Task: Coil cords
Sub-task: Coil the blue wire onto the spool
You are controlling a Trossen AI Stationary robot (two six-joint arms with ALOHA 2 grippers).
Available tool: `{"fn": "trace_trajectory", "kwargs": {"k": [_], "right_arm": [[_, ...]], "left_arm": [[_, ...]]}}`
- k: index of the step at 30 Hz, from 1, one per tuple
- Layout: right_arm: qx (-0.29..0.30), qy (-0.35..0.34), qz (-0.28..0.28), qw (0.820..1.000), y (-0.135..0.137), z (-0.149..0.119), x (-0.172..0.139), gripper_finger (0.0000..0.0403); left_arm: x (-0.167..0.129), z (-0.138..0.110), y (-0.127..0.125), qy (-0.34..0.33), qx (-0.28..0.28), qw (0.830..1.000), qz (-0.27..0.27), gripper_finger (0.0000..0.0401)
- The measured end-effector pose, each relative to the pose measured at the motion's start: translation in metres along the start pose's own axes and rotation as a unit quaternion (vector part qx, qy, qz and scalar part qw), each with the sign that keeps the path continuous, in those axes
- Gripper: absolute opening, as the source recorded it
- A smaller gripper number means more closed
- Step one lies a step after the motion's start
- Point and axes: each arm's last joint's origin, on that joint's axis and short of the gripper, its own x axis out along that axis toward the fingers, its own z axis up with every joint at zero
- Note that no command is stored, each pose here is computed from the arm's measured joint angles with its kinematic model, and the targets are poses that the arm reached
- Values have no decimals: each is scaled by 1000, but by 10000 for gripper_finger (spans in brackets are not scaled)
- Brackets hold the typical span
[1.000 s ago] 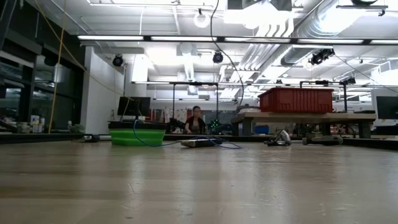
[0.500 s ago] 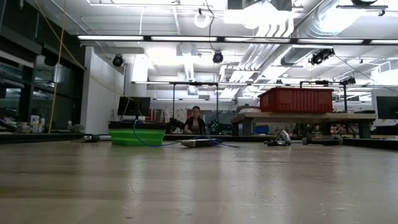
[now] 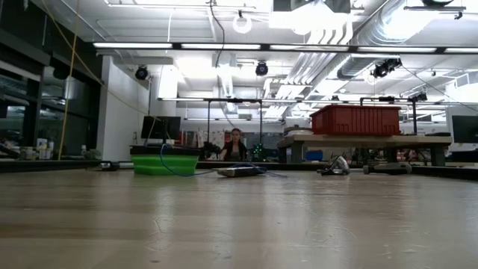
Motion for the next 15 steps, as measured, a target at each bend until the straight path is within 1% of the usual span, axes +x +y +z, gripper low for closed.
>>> {"fn": "trace_trajectory", "kwargs": {"k": [6, 8, 11, 15], "right_arm": [[7, 4, -6, 1000, -1, -4, 7, 150], [17, 9, -9, 1000, -2, -7, 11, 146], [10, 16, -12, 1000, -3, -11, 16, 145], [5, 14, -12, 1000, -3, -10, 14, 145]], "left_arm": [[0, 0, 0, -6, 7, 1000, 6, 0], [0, 0, 0, -6, 7, 1000, 6, 0], [0, 0, 1, -6, 7, 1000, 6, 0], [0, 0, 1, -6, 12, 1000, 6, 0]]}}
